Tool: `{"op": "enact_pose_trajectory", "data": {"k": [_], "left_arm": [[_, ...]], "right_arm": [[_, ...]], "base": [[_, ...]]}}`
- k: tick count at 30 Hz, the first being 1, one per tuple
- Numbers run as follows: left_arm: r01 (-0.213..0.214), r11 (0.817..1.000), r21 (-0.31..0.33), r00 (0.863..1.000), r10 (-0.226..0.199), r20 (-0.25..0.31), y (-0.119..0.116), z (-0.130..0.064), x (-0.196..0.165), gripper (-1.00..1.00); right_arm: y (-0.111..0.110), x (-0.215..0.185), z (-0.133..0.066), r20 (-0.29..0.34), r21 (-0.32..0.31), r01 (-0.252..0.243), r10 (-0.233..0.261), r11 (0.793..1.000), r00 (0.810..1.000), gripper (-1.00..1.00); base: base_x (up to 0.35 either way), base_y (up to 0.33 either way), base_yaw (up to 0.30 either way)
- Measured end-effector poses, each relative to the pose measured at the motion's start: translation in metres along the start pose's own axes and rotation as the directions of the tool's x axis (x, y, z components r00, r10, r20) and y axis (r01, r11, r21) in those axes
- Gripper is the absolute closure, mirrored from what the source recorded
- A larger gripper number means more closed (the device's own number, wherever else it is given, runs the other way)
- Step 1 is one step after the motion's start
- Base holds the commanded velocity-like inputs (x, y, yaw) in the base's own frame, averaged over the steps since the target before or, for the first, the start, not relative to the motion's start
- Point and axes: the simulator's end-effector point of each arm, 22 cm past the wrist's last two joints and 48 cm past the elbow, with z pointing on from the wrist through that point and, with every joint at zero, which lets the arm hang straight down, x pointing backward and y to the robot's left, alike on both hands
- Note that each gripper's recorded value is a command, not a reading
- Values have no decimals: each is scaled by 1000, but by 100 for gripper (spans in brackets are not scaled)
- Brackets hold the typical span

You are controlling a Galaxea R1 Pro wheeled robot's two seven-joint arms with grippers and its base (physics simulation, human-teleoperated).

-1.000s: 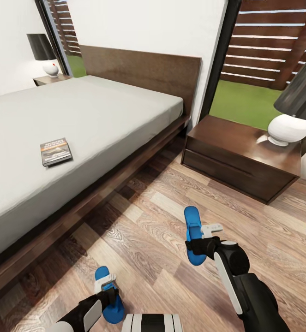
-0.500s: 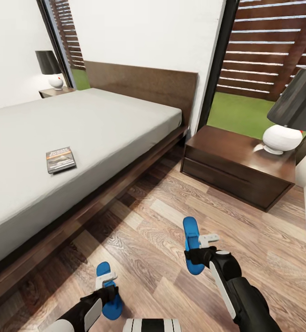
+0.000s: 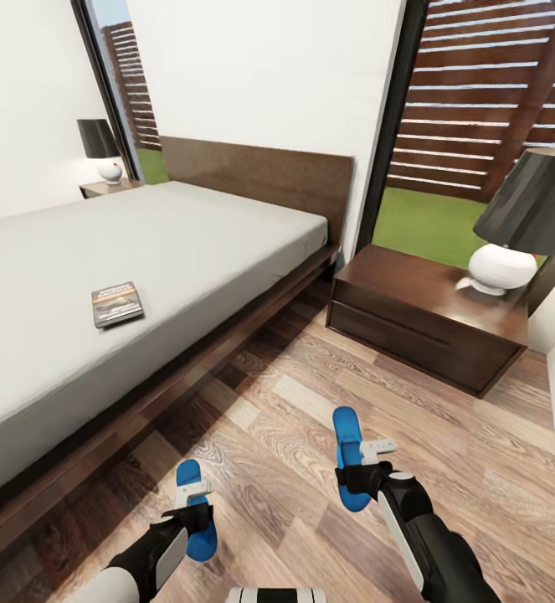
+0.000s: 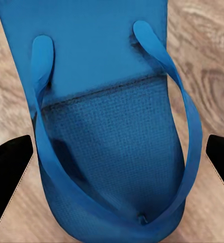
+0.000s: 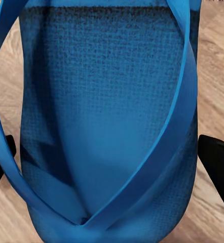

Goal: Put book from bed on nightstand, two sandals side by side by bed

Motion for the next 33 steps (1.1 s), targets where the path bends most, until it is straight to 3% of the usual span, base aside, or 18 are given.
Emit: {"op": "enact_pose_trajectory", "data": {"k": [13, 24, 33], "left_arm": [[-1, 1000, 12, 999, 1, 51, -4, -15, -29, 100], [-2, 1000, 20, 996, 0, 95, -7, -30, -49, 100], [-1, 999, 33, 992, -3, 128, -11, -42, -65, 100]], "right_arm": [[-17, 2, -4, 42, 35, -3, 1, 999, 999, 100], [-62, 8, -5, 106, 99, -94, 84, 991, 991, 100], [-83, 26, -3, 130, 127, -122, 105, 984, 986, 100]], "base": [[0, 0, 0], [0, 0, 0], [0, 0, 0]]}}
